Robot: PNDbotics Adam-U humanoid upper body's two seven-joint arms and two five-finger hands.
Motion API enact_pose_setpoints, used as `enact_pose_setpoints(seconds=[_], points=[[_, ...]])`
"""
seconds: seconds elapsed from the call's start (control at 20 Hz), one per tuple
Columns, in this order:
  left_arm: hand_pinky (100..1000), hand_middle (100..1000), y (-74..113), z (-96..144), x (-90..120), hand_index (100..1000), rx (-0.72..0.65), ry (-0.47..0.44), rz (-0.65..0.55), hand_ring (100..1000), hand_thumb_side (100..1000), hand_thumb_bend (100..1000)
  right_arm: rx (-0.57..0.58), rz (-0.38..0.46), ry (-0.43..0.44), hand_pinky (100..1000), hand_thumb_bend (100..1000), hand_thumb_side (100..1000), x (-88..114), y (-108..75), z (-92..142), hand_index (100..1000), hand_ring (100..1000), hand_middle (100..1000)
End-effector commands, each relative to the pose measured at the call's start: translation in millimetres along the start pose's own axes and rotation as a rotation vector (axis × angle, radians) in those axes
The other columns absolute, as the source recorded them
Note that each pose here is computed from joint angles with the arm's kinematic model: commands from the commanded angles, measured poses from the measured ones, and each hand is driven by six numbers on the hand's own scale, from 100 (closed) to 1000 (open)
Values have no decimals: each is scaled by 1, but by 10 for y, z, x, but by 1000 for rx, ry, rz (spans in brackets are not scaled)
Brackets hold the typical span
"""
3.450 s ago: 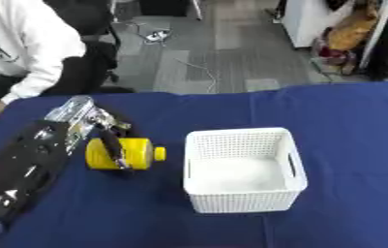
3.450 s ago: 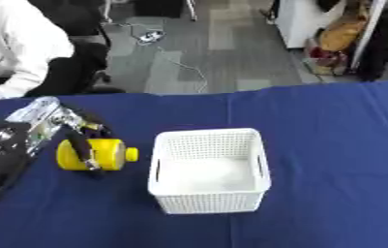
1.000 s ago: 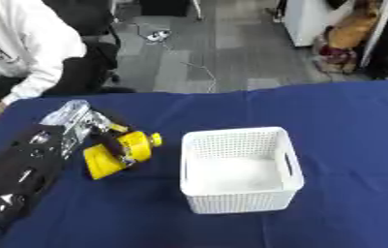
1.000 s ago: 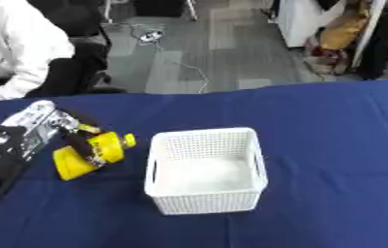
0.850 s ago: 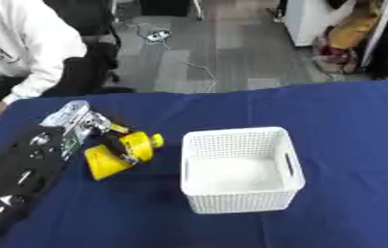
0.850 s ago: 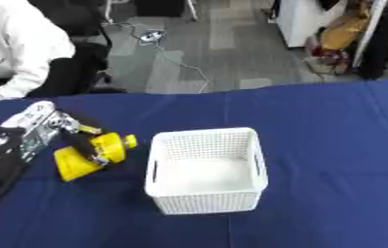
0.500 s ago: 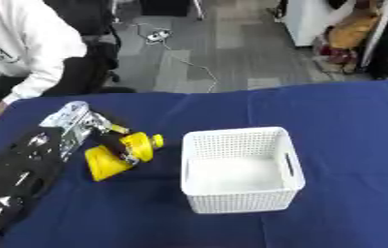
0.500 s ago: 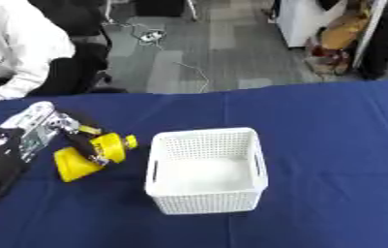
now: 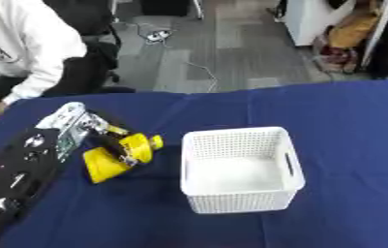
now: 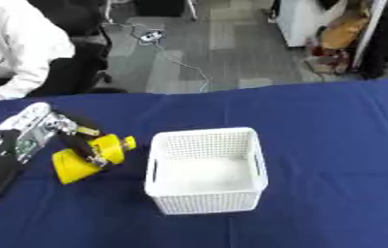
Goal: Pick up objects on the table and place them in the box.
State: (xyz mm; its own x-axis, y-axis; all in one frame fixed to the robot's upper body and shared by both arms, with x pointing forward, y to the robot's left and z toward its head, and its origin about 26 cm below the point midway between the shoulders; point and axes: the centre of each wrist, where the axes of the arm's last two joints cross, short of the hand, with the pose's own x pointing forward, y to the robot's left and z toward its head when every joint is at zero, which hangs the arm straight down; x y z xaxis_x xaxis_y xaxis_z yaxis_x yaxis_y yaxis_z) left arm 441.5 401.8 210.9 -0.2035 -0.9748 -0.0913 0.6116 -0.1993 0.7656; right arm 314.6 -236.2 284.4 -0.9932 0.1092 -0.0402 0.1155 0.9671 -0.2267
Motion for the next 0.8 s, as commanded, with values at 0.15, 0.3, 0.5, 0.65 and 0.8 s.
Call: enact_pose_setpoints(seconds=[0.15, 0.3, 0.5, 0.65, 0.8], points=[[100, 100, 146, 227, -102, 255, 17, -12, -38, 100, 807, 172, 20, 18, -26, 433, 100, 1000, 32, -49, -62, 742, 498, 602], [100, 100, 182, 267, -81, 255, 46, -39, -36, 100, 800, 151, 22, 20, -23, 433, 100, 1000, 32, -53, -55, 742, 498, 602], [100, 100, 230, 332, -29, 259, 117, -102, -21, 100, 789, 125, 29, 26, -17, 434, 100, 1000, 32, -67, -36, 742, 498, 602], [100, 100, 287, 416, 7, 262, 150, -127, -18, 100, 787, 124, 38, 33, -7, 433, 100, 1000, 33, -81, -12, 741, 498, 602], [100, 100, 354, 499, 50, 263, 160, -140, -26, 100, 786, 125, 46, 40, 4, 433, 100, 1000, 33, -95, 17, 741, 498, 602]])
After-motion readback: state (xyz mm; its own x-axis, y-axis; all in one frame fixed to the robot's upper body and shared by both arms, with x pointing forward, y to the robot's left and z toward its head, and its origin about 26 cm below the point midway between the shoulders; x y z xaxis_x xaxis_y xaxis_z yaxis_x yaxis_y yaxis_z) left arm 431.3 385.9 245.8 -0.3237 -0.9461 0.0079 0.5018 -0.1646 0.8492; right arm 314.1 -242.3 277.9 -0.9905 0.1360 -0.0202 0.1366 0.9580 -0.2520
